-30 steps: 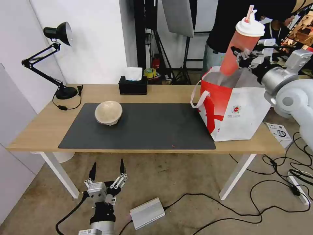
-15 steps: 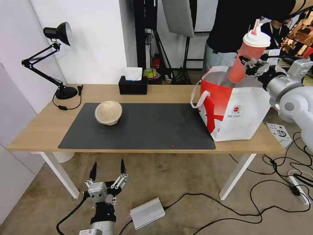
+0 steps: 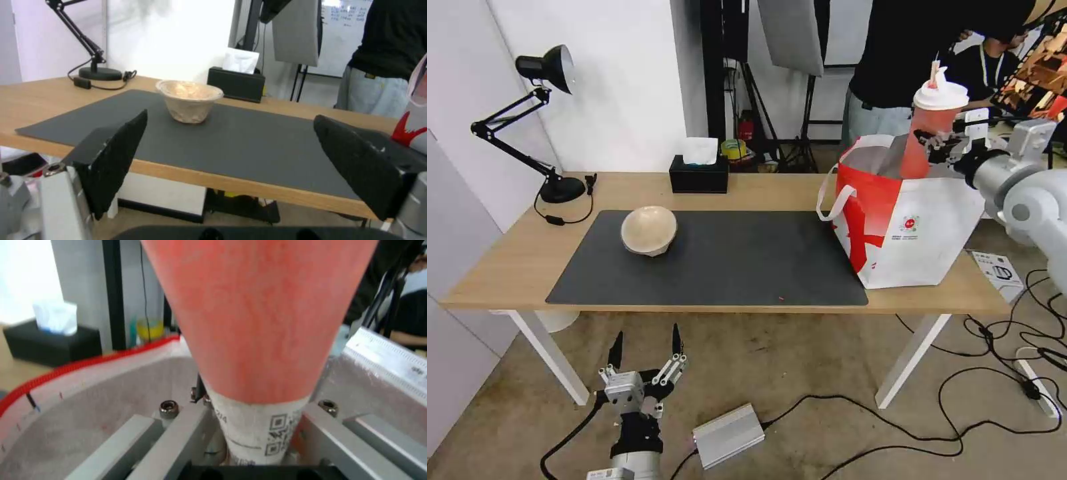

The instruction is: Pick up the trash from the table and place it into the takeout bag.

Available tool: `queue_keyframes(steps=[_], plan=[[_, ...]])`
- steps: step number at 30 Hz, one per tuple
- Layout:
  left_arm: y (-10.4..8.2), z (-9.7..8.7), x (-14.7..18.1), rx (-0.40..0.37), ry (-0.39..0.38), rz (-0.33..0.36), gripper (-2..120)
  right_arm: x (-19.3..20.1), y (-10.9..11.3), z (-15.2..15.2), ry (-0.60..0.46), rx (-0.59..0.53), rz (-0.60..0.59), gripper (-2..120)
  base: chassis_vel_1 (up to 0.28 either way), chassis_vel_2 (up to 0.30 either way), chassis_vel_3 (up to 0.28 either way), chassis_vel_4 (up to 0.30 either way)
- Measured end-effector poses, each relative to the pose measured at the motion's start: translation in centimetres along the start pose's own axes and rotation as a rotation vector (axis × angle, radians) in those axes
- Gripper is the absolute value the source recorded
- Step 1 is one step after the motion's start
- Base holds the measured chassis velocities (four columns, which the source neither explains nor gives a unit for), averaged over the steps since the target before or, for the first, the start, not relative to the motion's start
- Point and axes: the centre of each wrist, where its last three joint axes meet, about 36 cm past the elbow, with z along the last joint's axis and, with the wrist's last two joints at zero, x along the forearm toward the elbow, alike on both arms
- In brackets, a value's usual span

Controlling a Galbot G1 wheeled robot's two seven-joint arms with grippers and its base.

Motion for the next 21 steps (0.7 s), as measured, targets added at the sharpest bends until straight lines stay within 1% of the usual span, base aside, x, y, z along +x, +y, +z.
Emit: queue_keyframes(steps=[6, 8, 10, 21], plan=[[0.0, 0.1, 0.1, 0.002, 0.003, -0.003, 100, -1.0, 0.0, -1.4, 0.066, 0.027, -0.001, 5, 0.0, 0.0, 0.0, 0.0], [0.0, 0.1, 0.1, 0.002, 0.003, -0.003, 100, -1.1, 0.0, -1.5, 0.073, 0.03, 0.0, 5, 0.0, 0.0, 0.0, 0.0], [0.0, 0.1, 0.1, 0.002, 0.003, -0.003, 100, -1.7, -0.1, -2.0, 0.108, 0.041, 0.005, 5, 0.0, 0.0, 0.0, 0.0], [-0.1, 0.1, 0.0, 0.002, 0.002, -0.002, 100, -3.3, 0.5, -4.0, 0.192, 0.083, 0.011, 5, 0.0, 0.0, 0.0, 0.0]])
